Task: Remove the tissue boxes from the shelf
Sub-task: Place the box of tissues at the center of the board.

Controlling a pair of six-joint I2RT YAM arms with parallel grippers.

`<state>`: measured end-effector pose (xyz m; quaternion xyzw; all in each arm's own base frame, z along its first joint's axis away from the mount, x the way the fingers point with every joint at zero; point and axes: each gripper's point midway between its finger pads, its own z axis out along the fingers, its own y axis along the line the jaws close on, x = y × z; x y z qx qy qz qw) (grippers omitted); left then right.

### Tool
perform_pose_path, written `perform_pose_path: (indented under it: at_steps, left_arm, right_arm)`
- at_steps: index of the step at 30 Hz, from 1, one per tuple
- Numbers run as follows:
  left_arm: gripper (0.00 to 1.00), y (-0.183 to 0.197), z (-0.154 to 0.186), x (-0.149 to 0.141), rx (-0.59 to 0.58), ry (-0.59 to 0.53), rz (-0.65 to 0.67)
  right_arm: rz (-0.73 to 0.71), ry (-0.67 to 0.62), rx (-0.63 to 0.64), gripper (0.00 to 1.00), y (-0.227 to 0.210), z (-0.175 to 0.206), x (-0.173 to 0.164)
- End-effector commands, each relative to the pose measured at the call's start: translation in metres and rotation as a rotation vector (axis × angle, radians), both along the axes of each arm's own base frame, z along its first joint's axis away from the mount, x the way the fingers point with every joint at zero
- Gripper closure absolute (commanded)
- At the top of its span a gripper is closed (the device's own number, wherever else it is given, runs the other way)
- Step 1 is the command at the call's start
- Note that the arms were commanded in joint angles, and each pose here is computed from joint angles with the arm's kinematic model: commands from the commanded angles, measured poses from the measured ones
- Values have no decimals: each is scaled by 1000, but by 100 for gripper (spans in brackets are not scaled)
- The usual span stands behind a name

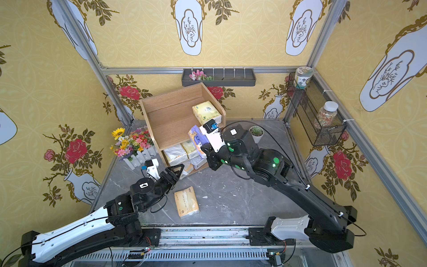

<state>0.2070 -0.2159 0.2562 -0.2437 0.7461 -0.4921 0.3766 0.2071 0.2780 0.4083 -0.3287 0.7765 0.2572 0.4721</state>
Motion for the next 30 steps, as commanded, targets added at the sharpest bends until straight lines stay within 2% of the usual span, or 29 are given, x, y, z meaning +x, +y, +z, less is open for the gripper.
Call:
perform_pose_path:
  at_steps: [1, 8, 13, 19, 25, 30]
  left_arm:
    - [34, -9, 5, -1, -34, -18, -36]
    - [34, -16, -23, -1, 7, 51, -47]
    - [34, -5, -67, -2, 124, 172, 7]
    - [37, 13, -109, -13, 197, 298, 40]
    - [36, 27, -128, -22, 196, 339, 56]
    - [33, 30, -135, -27, 206, 358, 45]
  right_arm:
    - [-43, 60, -53, 100, -21, -21, -9]
    - [-144, 260, -124, 100, -55, -89, -30]
    - [-174, 430, -141, 100, -40, -160, -40]
    - [-228, 384, -215, 100, -22, -234, -35]
    - [-162, 326, -250, 100, 11, -281, -45]
    - [-104, 337, -260, 100, 30, -307, -64]
